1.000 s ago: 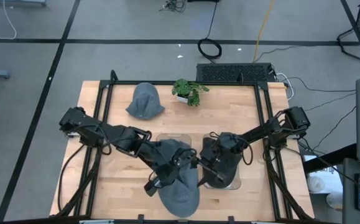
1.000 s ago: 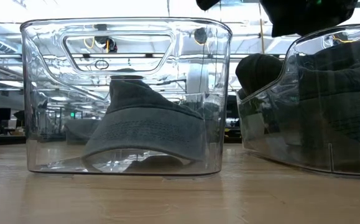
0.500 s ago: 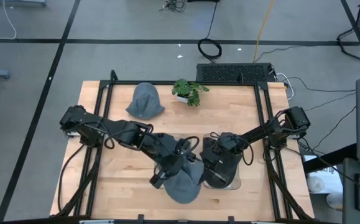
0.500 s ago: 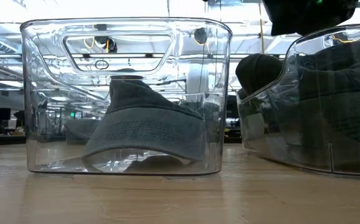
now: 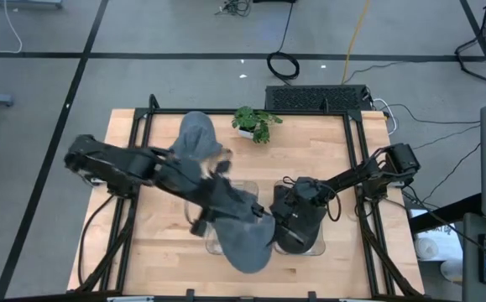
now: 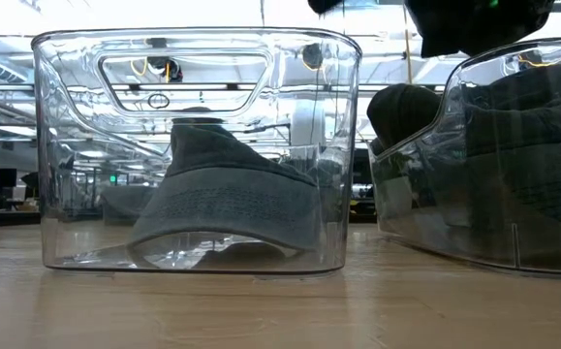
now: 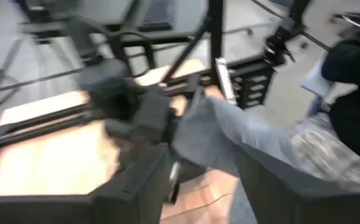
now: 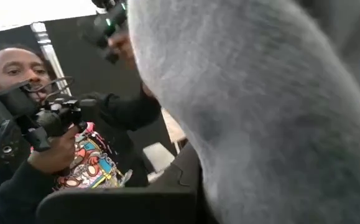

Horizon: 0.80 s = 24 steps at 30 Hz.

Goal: Pick & Place hat
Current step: Put the bottom gray cap into the left transparent bin

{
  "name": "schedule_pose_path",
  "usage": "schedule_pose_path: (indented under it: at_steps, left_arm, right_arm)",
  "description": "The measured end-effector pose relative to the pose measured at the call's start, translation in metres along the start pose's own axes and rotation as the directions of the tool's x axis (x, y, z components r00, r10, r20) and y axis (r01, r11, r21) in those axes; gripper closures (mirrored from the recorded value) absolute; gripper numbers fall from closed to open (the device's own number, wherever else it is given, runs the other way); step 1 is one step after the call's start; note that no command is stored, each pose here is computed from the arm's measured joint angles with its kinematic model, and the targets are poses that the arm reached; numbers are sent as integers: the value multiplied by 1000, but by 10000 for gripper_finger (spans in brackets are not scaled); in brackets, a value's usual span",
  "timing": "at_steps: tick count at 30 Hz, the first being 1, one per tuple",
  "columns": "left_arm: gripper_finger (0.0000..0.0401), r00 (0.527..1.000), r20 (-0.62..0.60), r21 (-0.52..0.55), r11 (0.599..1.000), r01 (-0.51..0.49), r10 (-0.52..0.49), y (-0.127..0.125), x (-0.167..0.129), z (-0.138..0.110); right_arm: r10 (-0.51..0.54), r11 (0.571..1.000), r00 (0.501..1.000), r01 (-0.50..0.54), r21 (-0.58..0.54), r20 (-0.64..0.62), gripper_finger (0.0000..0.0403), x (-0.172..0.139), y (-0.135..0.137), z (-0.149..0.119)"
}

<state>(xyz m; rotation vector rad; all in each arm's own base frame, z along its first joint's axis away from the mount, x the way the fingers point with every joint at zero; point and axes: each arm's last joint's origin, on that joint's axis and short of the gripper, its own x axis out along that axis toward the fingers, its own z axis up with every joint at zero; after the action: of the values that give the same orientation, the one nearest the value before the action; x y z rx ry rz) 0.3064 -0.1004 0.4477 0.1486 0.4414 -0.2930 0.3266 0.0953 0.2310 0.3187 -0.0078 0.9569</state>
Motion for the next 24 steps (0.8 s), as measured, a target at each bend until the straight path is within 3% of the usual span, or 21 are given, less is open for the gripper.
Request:
schedule_pose_path:
  at_steps: [2,4,8,10,12,15,24]
  left_arm:
    - [187,999,5,-21,998,-51,51,2,-20,1]
    - [176,994,0,-47,993,-111,111,5,-36,1]
    - [165,977,16,-114,971,-209,212,8,-55,2]
    - [166,971,24,-133,963,-233,238,9,-58,3]
    - [169,969,22,-132,962,-241,246,9,-58,3]
    - [175,969,15,-128,962,-243,247,9,-56,2]
    - [181,968,-21,-121,961,-250,249,9,-48,-1]
  right_arm:
    - [-81,996,997,81,34,-20,402,-4,-3,2]
    - [-231,973,971,232,11,-56,402,-8,-4,4]
    - [-548,831,834,534,-154,-66,402,-10,-4,0]
    - [-627,766,777,605,-219,-46,402,-9,-3,-2]
    - [-653,738,757,628,-248,-26,402,-6,-5,-6]
    - [-650,747,757,621,-235,-65,402,-3,-10,-17]
    - [-464,883,868,437,-171,-178,403,1,-7,-29]
